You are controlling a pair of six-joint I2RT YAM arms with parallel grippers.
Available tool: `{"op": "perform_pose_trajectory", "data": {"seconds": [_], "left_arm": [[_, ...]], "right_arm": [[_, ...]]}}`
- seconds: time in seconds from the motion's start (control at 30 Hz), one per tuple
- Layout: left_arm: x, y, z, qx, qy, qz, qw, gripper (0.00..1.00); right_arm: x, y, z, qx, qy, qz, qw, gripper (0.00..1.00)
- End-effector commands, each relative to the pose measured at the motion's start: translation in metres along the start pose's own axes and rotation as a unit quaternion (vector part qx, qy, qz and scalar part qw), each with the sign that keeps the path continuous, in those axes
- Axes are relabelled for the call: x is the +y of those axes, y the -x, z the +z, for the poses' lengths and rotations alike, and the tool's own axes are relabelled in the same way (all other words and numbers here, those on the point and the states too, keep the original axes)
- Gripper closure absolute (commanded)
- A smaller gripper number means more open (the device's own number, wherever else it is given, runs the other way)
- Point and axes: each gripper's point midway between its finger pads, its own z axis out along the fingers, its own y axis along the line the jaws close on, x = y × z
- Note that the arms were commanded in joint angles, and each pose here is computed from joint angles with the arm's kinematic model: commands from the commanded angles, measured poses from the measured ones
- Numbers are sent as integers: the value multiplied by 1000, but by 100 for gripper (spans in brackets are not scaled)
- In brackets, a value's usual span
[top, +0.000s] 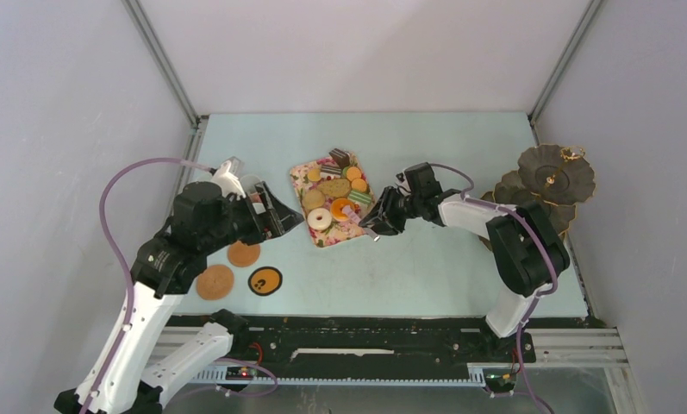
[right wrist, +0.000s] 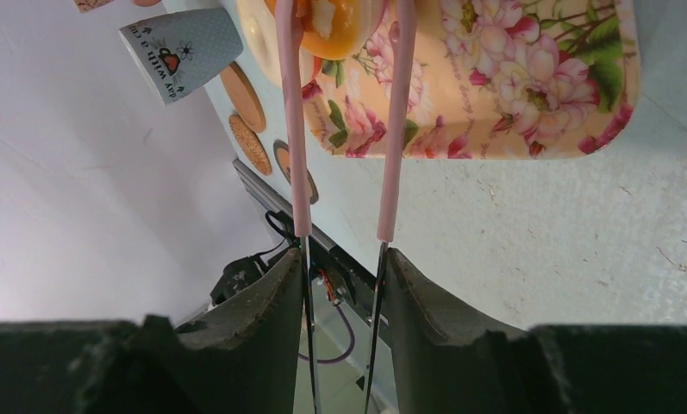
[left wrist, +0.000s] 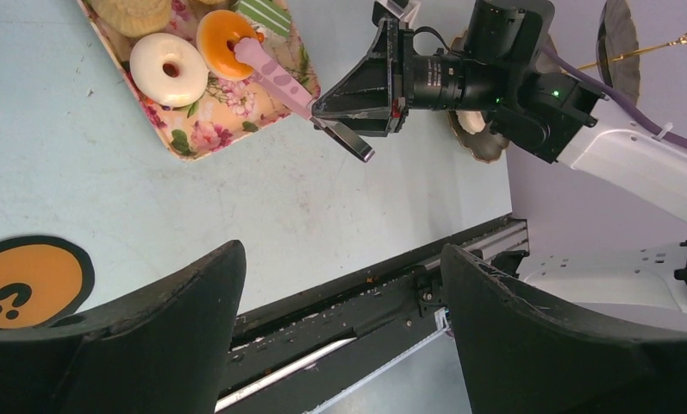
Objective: Serve the afternoon tea
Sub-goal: Pick up the desert from the tray.
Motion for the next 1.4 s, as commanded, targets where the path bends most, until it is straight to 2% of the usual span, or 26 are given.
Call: {"op": "perform_pose_trajectory", "data": {"seconds": [0.0,0.3,0.43,0.6,0.7,0.97,1.37], "left_arm": [[-7,3,1,-3,-16,1,1000,10],[-6,3,1,-5,-15,1,1000,10],[-6,2,2,-6,-16,-1,1000,10],[-4,0,3,-4,-17,-3,1000,10],[-4,0,3,-3,-17,-3,1000,10],[-7,1,5,-3,-23,-3,1000,10],[-8,1,2,-8,-30,0,1000,10]], "right_arm": [[22,10,1,-2,35,1,999,61],[27,18,2,-5,54,17,998,63],[31,22,2,-8,63,24,998,60],[29,23,7,-3,65,37,997,60],[28,22,7,-1,63,41,997,67],[33,21,-6,-21,49,37,998,100],[53,11,-40,-53,49,44,996,100]]}}
